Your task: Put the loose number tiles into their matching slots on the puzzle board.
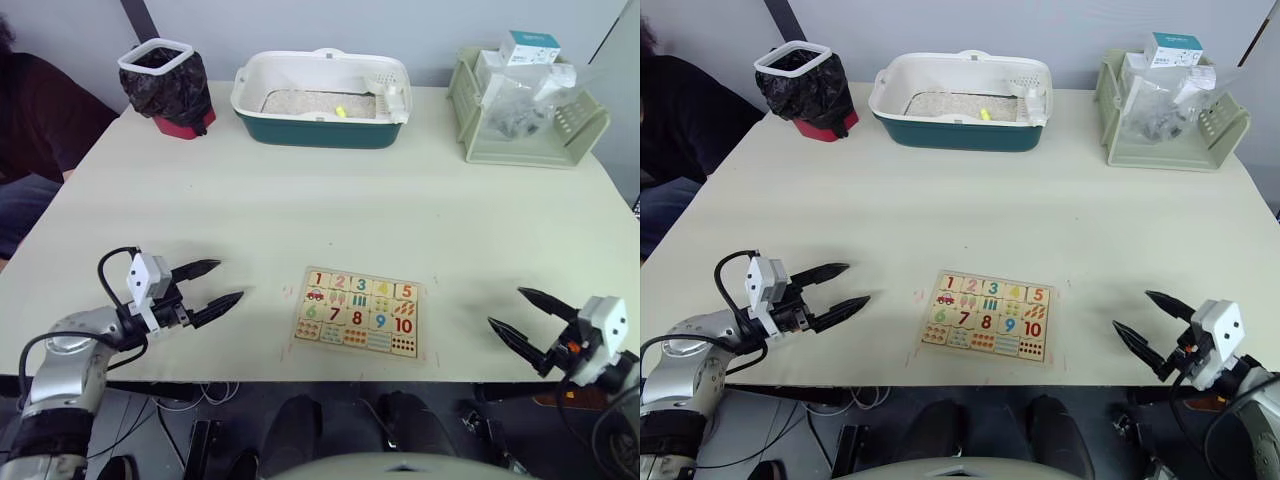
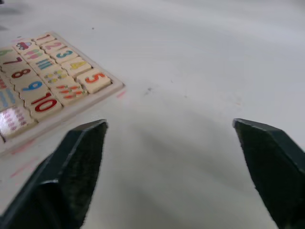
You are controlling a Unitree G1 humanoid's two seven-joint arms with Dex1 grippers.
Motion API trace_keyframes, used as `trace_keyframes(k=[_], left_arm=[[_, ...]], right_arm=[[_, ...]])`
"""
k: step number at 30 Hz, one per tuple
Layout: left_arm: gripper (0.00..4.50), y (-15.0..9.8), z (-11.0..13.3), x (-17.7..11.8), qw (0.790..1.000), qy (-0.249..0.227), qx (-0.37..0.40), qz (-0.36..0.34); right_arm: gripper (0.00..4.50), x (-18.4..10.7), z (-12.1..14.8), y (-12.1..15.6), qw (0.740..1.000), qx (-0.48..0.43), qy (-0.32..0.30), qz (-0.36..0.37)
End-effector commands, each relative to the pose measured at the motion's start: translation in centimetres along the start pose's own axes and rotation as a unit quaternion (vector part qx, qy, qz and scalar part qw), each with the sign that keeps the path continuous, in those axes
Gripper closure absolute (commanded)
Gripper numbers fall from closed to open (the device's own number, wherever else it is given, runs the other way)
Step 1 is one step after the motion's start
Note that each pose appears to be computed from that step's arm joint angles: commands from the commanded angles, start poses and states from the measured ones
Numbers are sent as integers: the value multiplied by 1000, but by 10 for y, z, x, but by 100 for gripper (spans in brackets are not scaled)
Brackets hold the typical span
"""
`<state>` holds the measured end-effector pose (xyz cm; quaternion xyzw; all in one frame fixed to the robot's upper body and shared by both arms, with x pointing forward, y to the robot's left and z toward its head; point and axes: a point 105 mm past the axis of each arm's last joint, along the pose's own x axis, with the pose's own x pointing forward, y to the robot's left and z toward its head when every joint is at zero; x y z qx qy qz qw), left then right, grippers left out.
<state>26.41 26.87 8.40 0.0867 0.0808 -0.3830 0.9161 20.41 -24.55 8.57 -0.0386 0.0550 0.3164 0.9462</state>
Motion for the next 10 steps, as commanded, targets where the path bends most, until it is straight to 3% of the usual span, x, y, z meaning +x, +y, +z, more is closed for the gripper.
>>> trace_keyframes(k=[1,10], left_arm=[[0,2,6,-4,999,-7,12,41],[0,-4,-1,-3,998,11,31,57]], right_arm=[[5,-15,8,-10,999,-15,-30,-26],[5,-20,8,-10,999,-15,-40,-23]])
